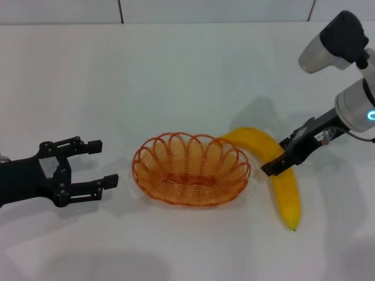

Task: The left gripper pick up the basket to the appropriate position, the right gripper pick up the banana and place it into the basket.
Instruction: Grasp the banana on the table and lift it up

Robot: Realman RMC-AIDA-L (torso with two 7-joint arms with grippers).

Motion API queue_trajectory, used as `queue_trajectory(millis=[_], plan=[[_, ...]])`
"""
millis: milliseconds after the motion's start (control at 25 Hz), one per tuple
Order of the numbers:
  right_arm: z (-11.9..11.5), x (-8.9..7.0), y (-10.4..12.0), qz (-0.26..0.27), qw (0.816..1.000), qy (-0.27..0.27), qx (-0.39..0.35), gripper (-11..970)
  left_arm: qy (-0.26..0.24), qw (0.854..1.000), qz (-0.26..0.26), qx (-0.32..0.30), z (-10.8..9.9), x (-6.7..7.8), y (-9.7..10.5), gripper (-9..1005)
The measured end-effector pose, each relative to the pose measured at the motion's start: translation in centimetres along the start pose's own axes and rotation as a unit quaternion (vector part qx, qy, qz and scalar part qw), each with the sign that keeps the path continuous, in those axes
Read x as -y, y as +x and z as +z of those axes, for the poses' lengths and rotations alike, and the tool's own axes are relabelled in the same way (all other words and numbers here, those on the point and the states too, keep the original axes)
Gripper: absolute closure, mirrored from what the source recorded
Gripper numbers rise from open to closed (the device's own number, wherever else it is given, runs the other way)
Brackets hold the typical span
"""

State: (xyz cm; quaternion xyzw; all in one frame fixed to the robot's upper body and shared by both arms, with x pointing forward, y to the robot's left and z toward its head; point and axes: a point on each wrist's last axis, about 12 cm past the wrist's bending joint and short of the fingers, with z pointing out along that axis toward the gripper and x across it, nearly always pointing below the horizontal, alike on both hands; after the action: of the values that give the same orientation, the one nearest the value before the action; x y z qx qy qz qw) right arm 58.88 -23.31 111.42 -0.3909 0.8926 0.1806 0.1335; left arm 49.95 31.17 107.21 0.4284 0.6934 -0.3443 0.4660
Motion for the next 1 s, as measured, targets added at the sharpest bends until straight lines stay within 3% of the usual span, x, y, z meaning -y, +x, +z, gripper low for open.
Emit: queue_trajectory(millis=[400, 640, 840, 1000], plan=[[0.1, -0.2, -0.2, -0.001, 1.000, -0.006, 0.001, 176, -0.001, 1.000, 0.000, 0.000, 0.0, 0.0, 0.0, 167], [-0.3, -0.2, -0.5, 0.000, 1.000, -0.004, 0.013, 378, -0.001, 1.000, -0.001, 0.000, -0.1, 0.0, 0.1, 167], [-0.9, -0.1, -0.7, 0.002, 1.000, 0.004, 0.022, 456, -0.002, 1.000, -0.002, 0.000, -0.1, 0.1, 0.1, 167], [-1.4, 0.0, -1.1, 0.002, 1.000, 0.013, 0.028, 456, -0.002, 1.000, -0.002, 0.000, -0.1, 0.1, 0.1, 167]])
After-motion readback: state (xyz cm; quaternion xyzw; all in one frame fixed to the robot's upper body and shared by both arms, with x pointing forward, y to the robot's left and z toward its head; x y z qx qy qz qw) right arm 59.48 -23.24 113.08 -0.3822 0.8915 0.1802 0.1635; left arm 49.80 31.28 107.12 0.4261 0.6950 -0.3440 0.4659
